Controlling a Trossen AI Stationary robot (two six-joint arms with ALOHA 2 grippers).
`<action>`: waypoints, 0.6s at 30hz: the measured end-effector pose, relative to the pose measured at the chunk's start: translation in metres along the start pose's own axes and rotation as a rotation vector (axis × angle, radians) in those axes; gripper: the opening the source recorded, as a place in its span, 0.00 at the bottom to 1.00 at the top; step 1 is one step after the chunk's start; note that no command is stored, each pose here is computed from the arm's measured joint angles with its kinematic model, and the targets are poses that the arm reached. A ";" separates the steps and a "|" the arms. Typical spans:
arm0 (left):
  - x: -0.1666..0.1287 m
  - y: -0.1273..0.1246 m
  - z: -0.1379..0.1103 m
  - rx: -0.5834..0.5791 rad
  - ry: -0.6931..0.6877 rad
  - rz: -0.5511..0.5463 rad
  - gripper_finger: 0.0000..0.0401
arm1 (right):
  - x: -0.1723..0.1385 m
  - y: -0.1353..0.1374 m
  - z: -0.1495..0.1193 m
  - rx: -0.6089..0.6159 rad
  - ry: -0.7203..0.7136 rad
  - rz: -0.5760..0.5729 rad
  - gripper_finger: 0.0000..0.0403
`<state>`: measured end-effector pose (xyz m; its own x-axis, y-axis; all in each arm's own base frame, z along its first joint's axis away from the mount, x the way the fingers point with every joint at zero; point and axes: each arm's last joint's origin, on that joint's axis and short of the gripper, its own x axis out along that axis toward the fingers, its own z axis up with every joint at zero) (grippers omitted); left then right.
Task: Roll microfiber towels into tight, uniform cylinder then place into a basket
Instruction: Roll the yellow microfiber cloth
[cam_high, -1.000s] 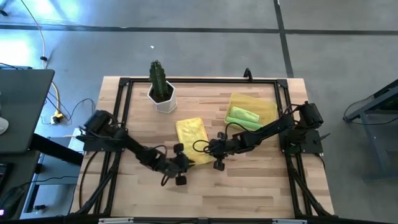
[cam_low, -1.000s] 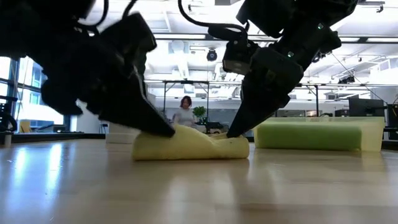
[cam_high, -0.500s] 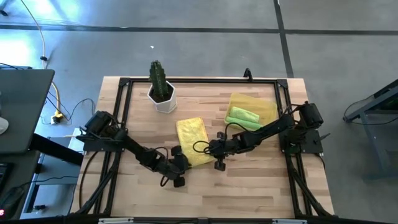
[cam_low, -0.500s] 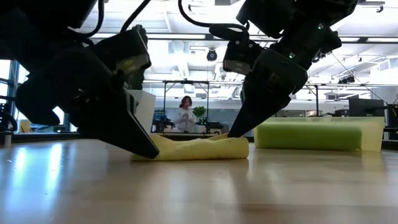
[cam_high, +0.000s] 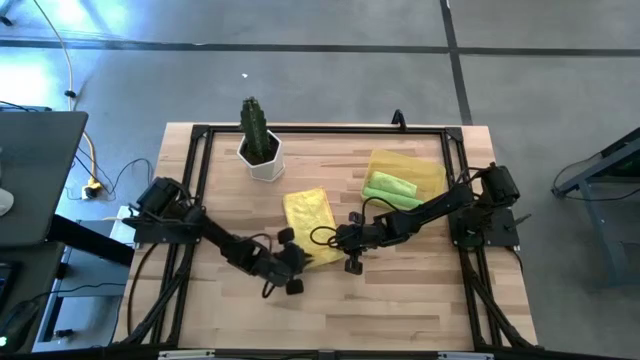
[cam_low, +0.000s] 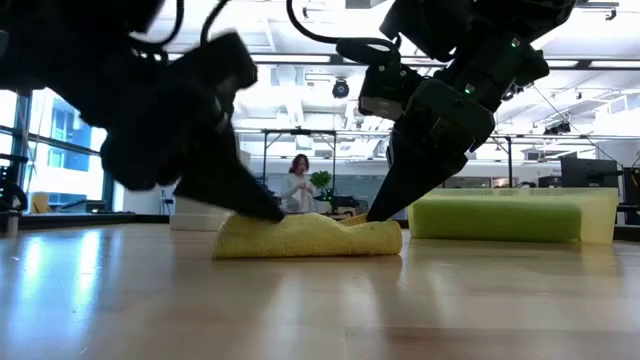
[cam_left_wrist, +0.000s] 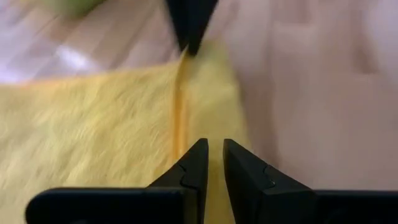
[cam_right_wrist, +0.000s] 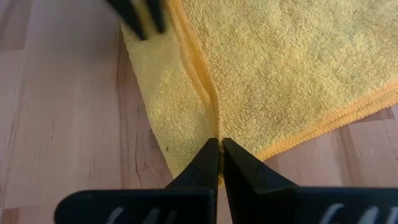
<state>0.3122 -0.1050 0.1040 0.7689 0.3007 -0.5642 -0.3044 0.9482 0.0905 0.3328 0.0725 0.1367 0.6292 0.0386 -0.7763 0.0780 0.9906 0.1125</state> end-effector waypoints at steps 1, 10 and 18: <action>0.001 0.003 -0.002 -0.015 0.024 0.012 0.11 | 0.000 0.000 0.000 0.000 0.000 0.000 0.00; -0.001 0.002 -0.012 -0.032 0.134 -0.034 0.11 | 0.000 0.000 0.000 -0.045 -0.002 0.001 0.01; -0.001 0.003 -0.013 -0.051 0.145 -0.029 0.11 | -0.013 -0.001 0.002 -0.303 0.011 -0.004 0.25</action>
<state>0.3035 -0.1038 0.0944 0.6896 0.2519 -0.6789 -0.3146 0.9487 0.0325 0.3267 0.0711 0.1480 0.6206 0.0341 -0.7834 -0.1545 0.9848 -0.0795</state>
